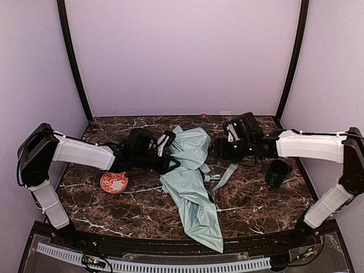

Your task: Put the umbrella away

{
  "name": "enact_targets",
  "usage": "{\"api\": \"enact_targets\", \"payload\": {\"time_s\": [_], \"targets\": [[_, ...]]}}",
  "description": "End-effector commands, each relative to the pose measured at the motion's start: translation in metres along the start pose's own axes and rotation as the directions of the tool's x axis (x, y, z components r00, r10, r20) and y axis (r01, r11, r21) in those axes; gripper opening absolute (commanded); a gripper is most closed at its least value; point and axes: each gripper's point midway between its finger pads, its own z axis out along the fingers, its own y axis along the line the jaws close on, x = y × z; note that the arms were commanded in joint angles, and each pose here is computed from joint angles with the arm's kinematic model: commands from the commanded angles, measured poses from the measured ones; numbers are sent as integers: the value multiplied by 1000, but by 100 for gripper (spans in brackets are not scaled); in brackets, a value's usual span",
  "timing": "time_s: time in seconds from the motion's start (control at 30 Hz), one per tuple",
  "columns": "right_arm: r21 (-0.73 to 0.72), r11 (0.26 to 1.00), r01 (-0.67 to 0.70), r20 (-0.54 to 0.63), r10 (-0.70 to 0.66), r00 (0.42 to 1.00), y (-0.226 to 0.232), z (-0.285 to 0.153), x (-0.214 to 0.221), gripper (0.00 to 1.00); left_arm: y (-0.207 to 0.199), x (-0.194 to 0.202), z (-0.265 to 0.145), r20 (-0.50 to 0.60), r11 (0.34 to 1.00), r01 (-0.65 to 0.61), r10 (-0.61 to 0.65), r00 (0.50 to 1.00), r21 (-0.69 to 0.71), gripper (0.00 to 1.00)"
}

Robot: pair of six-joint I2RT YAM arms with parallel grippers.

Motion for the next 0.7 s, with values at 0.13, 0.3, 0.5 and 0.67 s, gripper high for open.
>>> {"api": "enact_targets", "payload": {"time_s": [0.13,0.3,0.5,0.67], "targets": [[-184,866,466,53,-464,884,38,-67,-12,69,13,-2,-3,-72,994,-78,73,995,-78,0],[-320,658,681,-65,-733,677,76,-74,78,67,32,13,-2,-106,988,-57,42,993,-141,0],[-411,481,775,-157,-874,459,89,-70,192,65,45,21,1,-128,984,-46,24,992,-173,0],[-447,422,789,-247,-906,344,80,-54,245,69,45,24,3,-138,986,-34,11,990,-164,0]]}}
